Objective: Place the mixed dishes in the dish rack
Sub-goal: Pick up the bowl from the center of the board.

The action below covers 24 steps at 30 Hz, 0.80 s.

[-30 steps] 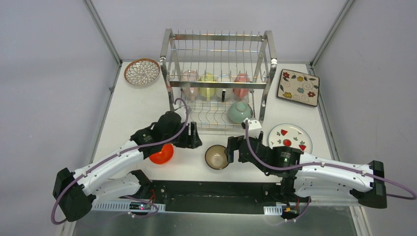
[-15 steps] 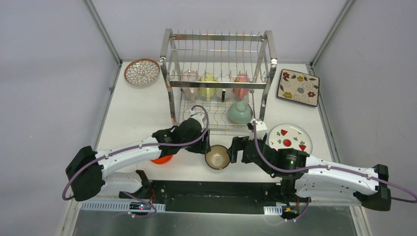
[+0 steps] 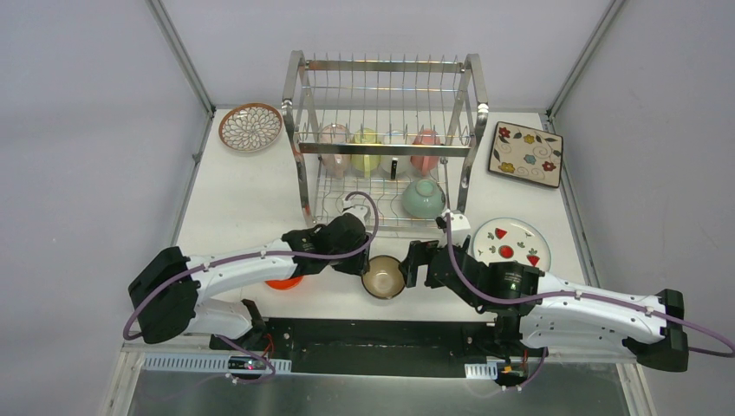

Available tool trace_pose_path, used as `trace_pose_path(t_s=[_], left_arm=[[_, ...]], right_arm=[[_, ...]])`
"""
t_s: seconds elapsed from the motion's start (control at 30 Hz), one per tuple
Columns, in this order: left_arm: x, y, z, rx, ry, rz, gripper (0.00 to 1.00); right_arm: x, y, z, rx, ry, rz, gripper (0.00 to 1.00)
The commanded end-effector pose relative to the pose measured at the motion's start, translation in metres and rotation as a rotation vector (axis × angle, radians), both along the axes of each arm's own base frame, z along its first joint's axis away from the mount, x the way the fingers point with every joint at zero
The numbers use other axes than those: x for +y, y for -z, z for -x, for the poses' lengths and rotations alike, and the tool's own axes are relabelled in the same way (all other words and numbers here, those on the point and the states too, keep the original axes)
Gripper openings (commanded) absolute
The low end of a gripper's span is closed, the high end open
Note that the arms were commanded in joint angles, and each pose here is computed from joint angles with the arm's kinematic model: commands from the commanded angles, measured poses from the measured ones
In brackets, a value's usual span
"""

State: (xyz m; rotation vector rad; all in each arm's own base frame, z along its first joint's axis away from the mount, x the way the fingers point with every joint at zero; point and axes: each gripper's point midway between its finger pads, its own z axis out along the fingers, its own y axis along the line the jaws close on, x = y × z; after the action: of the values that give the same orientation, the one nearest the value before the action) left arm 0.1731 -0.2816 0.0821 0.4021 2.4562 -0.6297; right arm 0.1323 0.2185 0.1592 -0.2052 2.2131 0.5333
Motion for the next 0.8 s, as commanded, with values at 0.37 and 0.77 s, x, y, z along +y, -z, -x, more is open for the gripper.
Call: trace_pose_path(t_s=[0.37,0.77], left_arm=[[-0.015,-0.010,-0.005,-0.019,0.014,0.031,0.15],[-0.007,-0.063,-0.003,-0.072,-0.075,0.248,0.00]], right_arm=[[0.011,-0.003,-0.003,-0.003,0.008,-0.054,1.00],[0.029,-0.009,0.003,0.023,-0.012,-0.195,1.00]])
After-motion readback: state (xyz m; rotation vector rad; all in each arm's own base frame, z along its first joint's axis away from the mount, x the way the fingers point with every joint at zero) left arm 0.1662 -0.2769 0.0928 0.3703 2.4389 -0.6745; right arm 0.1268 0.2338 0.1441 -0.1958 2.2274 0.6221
